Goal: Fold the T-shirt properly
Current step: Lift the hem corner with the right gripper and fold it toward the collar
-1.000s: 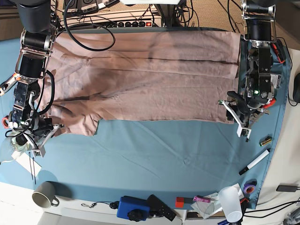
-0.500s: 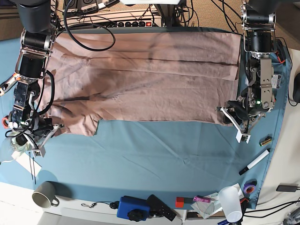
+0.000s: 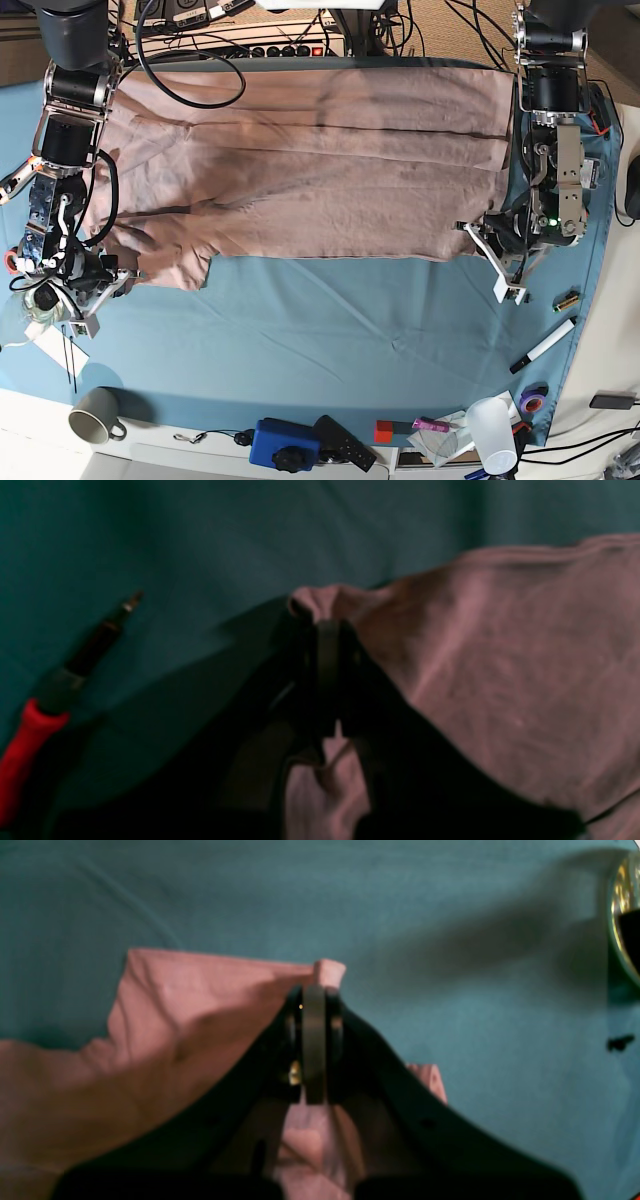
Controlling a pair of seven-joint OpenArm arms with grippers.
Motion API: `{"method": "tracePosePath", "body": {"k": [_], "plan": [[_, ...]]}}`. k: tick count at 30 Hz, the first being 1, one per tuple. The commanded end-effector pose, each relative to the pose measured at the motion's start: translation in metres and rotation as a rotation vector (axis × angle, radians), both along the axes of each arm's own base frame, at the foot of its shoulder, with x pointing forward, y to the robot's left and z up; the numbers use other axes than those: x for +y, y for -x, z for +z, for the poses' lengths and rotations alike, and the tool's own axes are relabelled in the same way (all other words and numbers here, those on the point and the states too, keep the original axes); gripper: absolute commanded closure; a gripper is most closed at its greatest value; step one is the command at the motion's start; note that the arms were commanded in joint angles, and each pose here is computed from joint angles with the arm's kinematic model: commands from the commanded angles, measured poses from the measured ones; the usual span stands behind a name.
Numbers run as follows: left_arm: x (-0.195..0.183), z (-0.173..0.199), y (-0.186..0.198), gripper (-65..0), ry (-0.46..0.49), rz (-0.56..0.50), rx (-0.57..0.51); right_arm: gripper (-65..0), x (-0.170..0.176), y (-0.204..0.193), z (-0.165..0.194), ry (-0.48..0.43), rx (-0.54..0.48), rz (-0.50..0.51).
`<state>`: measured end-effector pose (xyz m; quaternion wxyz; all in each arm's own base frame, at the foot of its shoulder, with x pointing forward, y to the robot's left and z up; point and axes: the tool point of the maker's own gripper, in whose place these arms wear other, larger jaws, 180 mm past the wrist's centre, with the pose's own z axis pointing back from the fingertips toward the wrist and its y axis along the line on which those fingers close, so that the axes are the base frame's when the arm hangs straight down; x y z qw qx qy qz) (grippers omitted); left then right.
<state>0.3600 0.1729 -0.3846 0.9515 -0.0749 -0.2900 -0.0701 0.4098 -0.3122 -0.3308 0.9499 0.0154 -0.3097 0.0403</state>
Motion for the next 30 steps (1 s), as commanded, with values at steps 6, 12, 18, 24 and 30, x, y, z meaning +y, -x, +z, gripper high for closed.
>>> {"method": "tracePosePath", "body": {"k": [6,12,18,24,30], "plan": [[0.001,0.026,-0.012,0.0,-0.011,-0.013,-0.057,0.0,0.003,-0.018,0.057,0.058,-0.125,0.044],[0.006,0.023,-0.007,0.0,-0.017,0.011,-0.021,0.0,0.017,-0.016,0.060,0.017,-0.126,0.099],[0.000,0.028,-0.002,0.0,-0.008,-0.008,-0.026,0.0,0.023,-0.012,0.064,-0.049,-0.128,0.130],[-0.006,0.027,0.016,0.0,-0.017,-0.034,-0.031,0.0,0.022,-0.003,0.084,-0.191,-0.196,0.170],[-0.009,0.032,0.035,0.0,-0.035,-0.048,-0.055,0.0,0.018,0.023,0.074,-0.240,-0.192,0.178]]}}
